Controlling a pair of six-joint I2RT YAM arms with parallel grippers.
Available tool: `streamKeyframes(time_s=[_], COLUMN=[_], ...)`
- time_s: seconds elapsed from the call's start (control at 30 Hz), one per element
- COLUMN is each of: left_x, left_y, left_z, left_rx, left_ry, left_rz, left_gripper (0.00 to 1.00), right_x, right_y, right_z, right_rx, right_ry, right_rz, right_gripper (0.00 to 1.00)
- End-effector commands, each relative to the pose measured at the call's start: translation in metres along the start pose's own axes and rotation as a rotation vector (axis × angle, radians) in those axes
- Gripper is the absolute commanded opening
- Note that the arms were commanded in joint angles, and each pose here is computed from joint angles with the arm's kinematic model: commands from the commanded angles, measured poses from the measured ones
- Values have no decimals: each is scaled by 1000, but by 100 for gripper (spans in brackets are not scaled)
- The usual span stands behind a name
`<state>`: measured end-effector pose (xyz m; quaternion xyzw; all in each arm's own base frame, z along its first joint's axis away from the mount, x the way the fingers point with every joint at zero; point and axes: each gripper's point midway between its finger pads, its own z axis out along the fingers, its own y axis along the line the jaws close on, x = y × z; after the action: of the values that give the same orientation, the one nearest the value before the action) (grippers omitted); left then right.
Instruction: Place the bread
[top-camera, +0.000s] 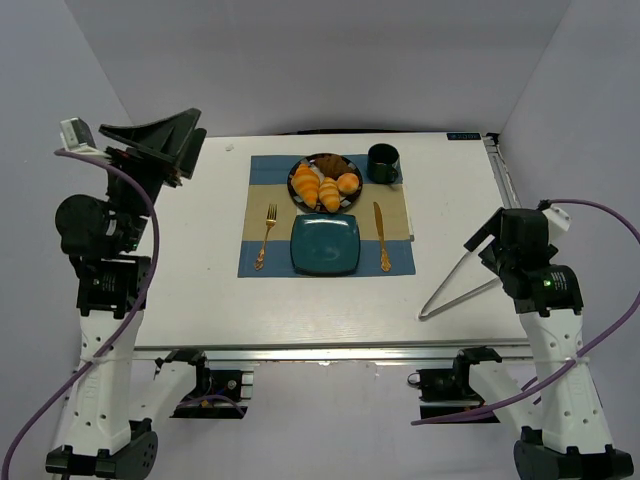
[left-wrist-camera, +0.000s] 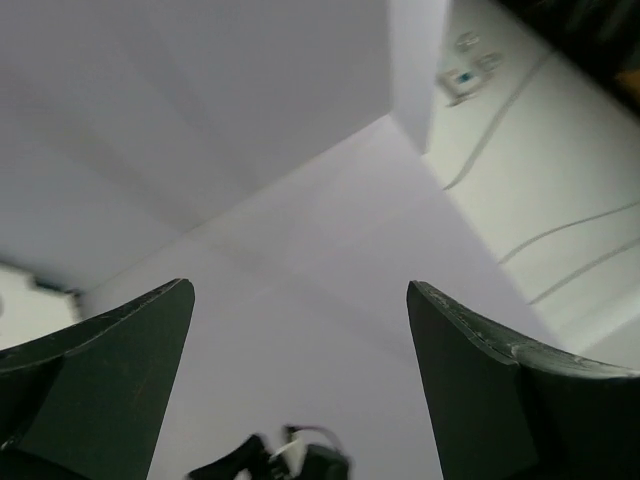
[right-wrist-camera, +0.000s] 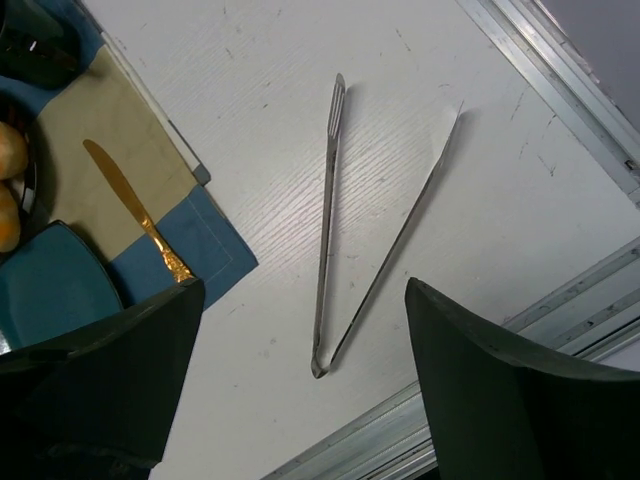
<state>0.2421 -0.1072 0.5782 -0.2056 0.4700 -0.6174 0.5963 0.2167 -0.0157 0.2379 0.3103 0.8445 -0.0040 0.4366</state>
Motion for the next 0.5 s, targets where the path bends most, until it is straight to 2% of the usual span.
streamKeyframes(time_s=[0.0, 0.07, 0.13, 0.17, 0.2, 0.23, 0.27, 0.3, 0.33, 0.37, 0.47], left_x=[24, 26, 30, 23, 24, 20, 8, 4, -3, -15, -25], left_y=[73, 109, 144, 160, 176, 183, 195, 205, 214, 216, 224], left_z=[-6, -13, -29, -36, -48, -56, -65, -80, -86, -97, -112], left_rx=[-227, -335, -459, -517, -587, -621, -685, -746, -802, -845, -892], left_ry=[127, 171, 215, 212, 239, 240, 220, 232, 204, 169, 146], left_rz=[118, 254, 325, 419, 453, 502, 594, 651, 665, 730, 808], left_gripper=[98, 98, 98, 98, 98, 98, 98, 98, 98, 98, 98], right_x=[-6, -5, 3, 9, 16, 30, 39, 55, 62, 69, 93], right_y=[-11, -16, -22, -23, -23, -26, -29, -33, -35, -36, -41], right_z=[-1, -2, -2, -3, -2, 3, 4, 9, 11, 13, 20], right_rx=[54, 66, 78, 72, 61, 61, 65, 70, 72, 76, 66], right_ry=[-32, -35, -15, 0, 18, 55, 78, 117, 136, 151, 185], right_rz=[-27, -45, -58, -61, -64, -54, -49, -33, -39, -12, 29], right_gripper=[86, 80, 61, 55, 51, 52, 59, 82, 88, 89, 89])
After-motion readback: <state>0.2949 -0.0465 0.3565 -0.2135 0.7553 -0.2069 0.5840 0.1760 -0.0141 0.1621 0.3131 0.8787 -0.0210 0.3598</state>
